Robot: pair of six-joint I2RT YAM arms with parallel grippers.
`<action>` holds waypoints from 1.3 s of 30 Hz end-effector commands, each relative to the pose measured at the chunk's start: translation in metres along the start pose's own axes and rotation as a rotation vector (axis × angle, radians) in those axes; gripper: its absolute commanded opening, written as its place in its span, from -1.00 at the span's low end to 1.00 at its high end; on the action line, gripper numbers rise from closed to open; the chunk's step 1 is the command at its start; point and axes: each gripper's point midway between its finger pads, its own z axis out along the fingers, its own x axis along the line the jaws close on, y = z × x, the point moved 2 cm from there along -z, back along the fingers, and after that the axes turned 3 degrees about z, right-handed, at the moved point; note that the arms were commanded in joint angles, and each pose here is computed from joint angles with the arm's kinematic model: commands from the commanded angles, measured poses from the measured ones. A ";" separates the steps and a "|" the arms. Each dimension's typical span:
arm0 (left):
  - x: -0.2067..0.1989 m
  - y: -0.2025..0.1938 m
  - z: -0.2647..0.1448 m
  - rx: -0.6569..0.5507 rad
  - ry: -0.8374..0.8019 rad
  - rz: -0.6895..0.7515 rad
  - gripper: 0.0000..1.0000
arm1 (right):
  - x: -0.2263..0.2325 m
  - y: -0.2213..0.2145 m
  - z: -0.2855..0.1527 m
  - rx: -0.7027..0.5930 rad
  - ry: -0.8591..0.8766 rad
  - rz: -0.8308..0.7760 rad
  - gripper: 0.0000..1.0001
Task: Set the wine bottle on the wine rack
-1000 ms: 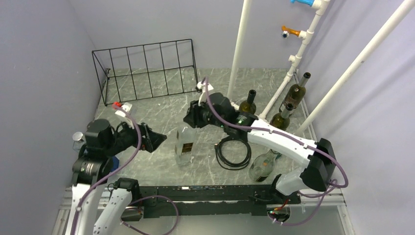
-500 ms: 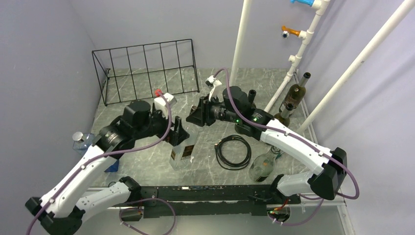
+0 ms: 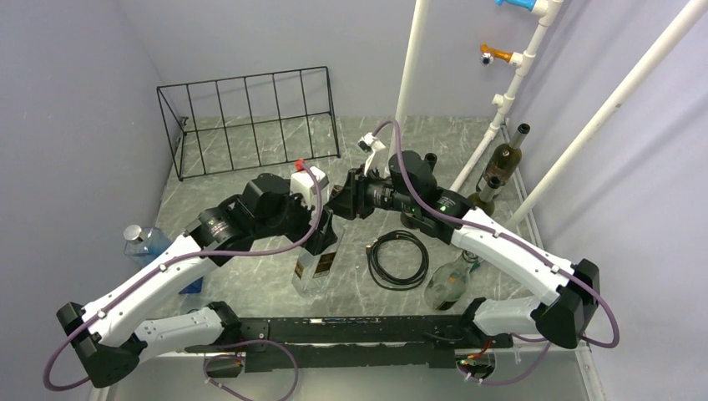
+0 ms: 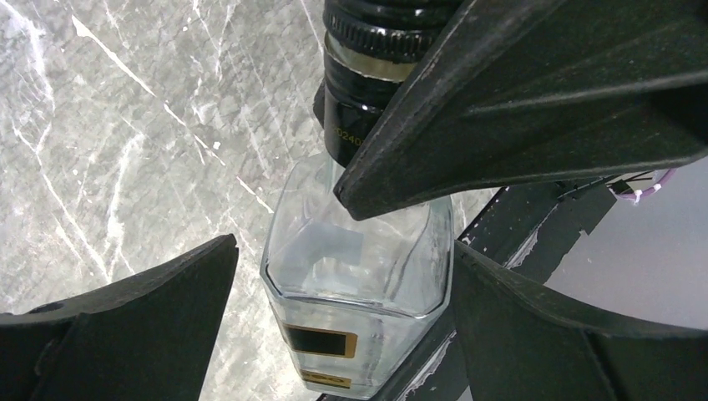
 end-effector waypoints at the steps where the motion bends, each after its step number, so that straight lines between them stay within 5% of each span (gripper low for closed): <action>1: -0.004 0.016 -0.004 -0.058 0.002 0.017 0.99 | 0.061 0.049 -0.030 -0.182 0.235 -0.018 -1.00; 9: -0.013 0.021 0.002 -0.059 -0.038 0.023 0.74 | 0.065 0.048 -0.043 -0.197 0.248 -0.024 -1.00; 13: -0.019 0.022 0.005 -0.057 -0.074 0.027 0.89 | 0.067 0.050 -0.050 -0.208 0.254 -0.034 -1.00; 16: -0.021 0.025 0.007 -0.058 -0.089 0.031 0.81 | 0.067 0.050 -0.053 -0.210 0.255 -0.039 -1.00; 18: -0.023 0.027 0.007 -0.055 -0.094 0.037 0.63 | 0.067 0.050 -0.055 -0.211 0.256 -0.042 -1.00; 23: -0.015 0.032 0.009 -0.062 -0.037 0.028 -0.61 | 0.058 0.050 -0.059 -0.221 0.217 -0.048 -0.95; 25: -0.008 0.035 0.009 -0.078 0.015 0.013 -1.00 | 0.049 0.050 -0.060 -0.231 0.156 -0.054 -0.45; 30: 0.009 0.042 0.010 -0.110 0.138 -0.038 -1.00 | 0.036 0.054 -0.069 -0.258 0.051 -0.083 0.92; 39: 0.029 0.059 0.017 -0.147 0.282 -0.094 -1.00 | 0.009 0.072 -0.116 -0.411 -0.210 -0.135 0.99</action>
